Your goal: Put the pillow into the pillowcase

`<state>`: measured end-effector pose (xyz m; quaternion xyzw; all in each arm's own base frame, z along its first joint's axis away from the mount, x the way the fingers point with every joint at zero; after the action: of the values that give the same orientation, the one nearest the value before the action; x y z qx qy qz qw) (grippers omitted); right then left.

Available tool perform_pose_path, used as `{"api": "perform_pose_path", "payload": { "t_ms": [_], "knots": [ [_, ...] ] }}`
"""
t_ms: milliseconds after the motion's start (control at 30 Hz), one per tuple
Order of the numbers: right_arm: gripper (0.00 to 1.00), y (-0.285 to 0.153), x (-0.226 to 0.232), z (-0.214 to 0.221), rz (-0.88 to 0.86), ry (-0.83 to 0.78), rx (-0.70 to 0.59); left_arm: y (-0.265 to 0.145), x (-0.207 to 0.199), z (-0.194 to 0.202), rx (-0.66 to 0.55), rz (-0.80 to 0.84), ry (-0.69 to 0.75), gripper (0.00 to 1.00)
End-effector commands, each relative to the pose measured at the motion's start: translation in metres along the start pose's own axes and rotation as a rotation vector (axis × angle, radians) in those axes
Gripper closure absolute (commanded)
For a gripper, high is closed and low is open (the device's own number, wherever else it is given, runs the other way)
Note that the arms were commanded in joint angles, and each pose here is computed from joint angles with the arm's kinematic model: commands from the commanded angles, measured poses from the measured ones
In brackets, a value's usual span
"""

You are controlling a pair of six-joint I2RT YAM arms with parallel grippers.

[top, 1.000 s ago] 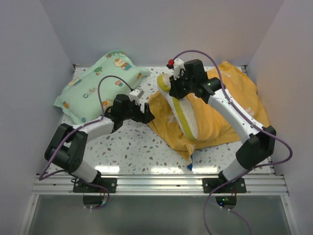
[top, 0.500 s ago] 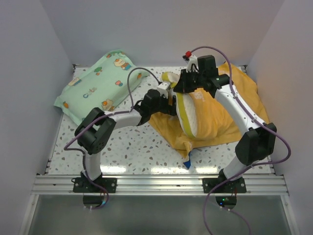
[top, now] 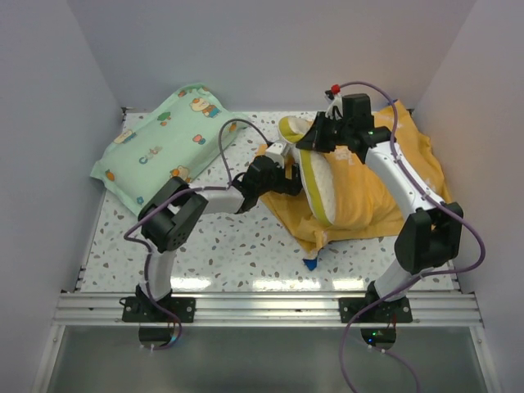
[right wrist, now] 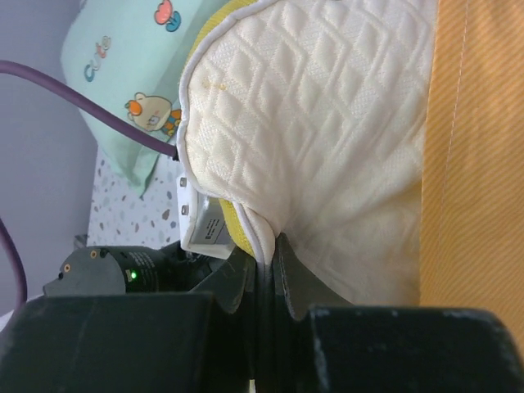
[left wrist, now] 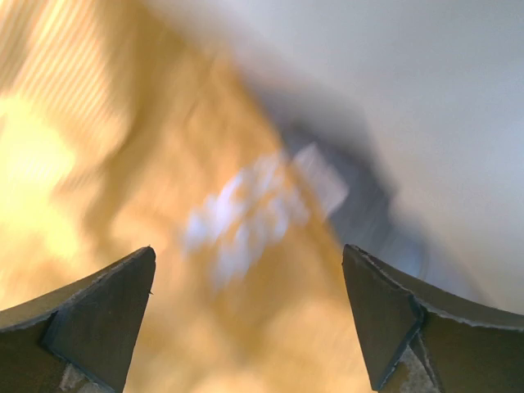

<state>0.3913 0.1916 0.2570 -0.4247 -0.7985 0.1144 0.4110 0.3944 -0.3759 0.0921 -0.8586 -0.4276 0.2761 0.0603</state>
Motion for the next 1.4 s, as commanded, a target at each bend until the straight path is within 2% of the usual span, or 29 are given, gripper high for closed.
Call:
{"api": "perform_pose_path", "payload": {
  "t_ms": [0, 33, 67, 167, 233, 400, 533, 633, 667, 733, 767, 833, 867, 900, 933, 967, 1000, 1067, 1167, 1233, 1333, 1367],
  "knots": [
    [1.0, -0.036, 0.059, -0.045, -0.252, -0.032, -0.147, -0.041, 0.02, -0.003, 0.088, 0.025, 0.003, 0.0],
    [1.0, -0.036, 0.055, -0.044, -0.252, -0.02, -0.145, -0.055, 0.04, 0.0, 0.117, -0.002, -0.009, 0.0],
    [1.0, -0.037, 0.057, -0.043, -0.272, -0.013, -0.143, -0.07, 0.035, -0.015, 0.099, 0.032, -0.003, 0.0],
    [1.0, -0.041, 0.067, -0.053, -0.33, 0.038, -0.195, -0.093, 0.04, -0.022, 0.095, 0.013, 0.056, 0.0],
    [1.0, -0.042, 0.081, -0.064, -0.391, 0.096, -0.237, -0.095, 0.036, -0.021, 0.076, 0.007, 0.03, 0.0],
    [1.0, -0.035, 0.101, -0.079, -0.458, 0.172, -0.258, -0.068, 0.024, -0.021, 0.031, -0.05, -0.03, 0.0],
    [1.0, -0.031, 0.103, -0.079, -0.474, 0.242, -0.241, -0.046, -0.009, -0.034, -0.038, -0.015, -0.029, 0.0],
    [1.0, -0.034, 0.111, -0.079, -0.516, 0.28, -0.245, -0.026, -0.025, -0.031, -0.049, 0.012, -0.046, 0.0],
    [1.0, -0.034, 0.112, -0.077, -0.52, 0.289, -0.241, -0.015, -0.02, -0.018, -0.027, -0.011, -0.049, 0.0],
    [1.0, -0.038, 0.118, -0.074, -0.542, 0.301, -0.233, 0.0, -0.022, -0.015, -0.022, -0.039, -0.055, 0.0],
    [1.0, -0.039, 0.119, -0.072, -0.538, 0.31, -0.223, 0.012, -0.004, 0.005, 0.012, -0.117, -0.053, 0.04],
    [1.0, -0.045, 0.121, -0.071, -0.536, 0.307, -0.222, 0.025, 0.016, 0.015, 0.086, -0.233, -0.039, 0.08],
    [1.0, -0.047, 0.121, -0.07, -0.531, 0.312, -0.218, 0.03, 0.038, 0.034, 0.14, -0.3, -0.041, 0.15],
    [1.0, -0.048, 0.118, -0.068, -0.52, 0.319, -0.204, 0.031, 0.051, 0.037, 0.159, -0.328, -0.061, 0.2],
    [1.0, -0.053, 0.118, -0.065, -0.518, 0.31, -0.205, 0.025, 0.081, 0.038, 0.178, -0.38, -0.086, 0.26],
    [1.0, -0.055, 0.116, -0.063, -0.51, 0.3, -0.204, 0.02, 0.096, 0.035, 0.175, -0.418, -0.095, 0.39],
    [1.0, -0.055, 0.109, -0.059, -0.479, 0.291, -0.203, 0.014, 0.111, 0.032, 0.179, -0.449, -0.086, 0.45],
    [1.0, -0.054, 0.095, -0.047, -0.413, 0.265, -0.198, -0.008, 0.14, 0.009, 0.148, -0.522, -0.083, 0.53],
    [1.0, -0.043, 0.056, -0.029, -0.227, 0.199, -0.179, -0.04, 0.157, -0.021, 0.1, -0.551, 0.002, 0.53],
    [1.0, -0.035, 0.029, -0.016, -0.108, 0.143, -0.168, -0.058, 0.167, -0.023, 0.117, -0.568, 0.068, 0.55],
    [1.0, -0.026, 0.006, -0.002, -0.034, 0.077, -0.144, -0.083, 0.178, -0.041, 0.105, -0.588, 0.126, 0.67],
    [1.0, -0.025, 0.003, 0.0, -0.029, 0.06, -0.14, -0.088, 0.184, -0.043, 0.106, -0.6, 0.129, 0.79]
  ]
}}
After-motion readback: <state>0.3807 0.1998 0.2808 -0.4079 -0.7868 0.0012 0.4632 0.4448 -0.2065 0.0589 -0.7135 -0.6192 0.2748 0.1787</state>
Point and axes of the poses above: each gripper's point midway between its finger pads, its own y axis out along the fingers, its own x axis along the line the jaws close on, z = x × y, the point moved 3 cm from there along -y, back along the fingers, and after that the axes turned 3 degrees about -y, right-handed, at the moved point
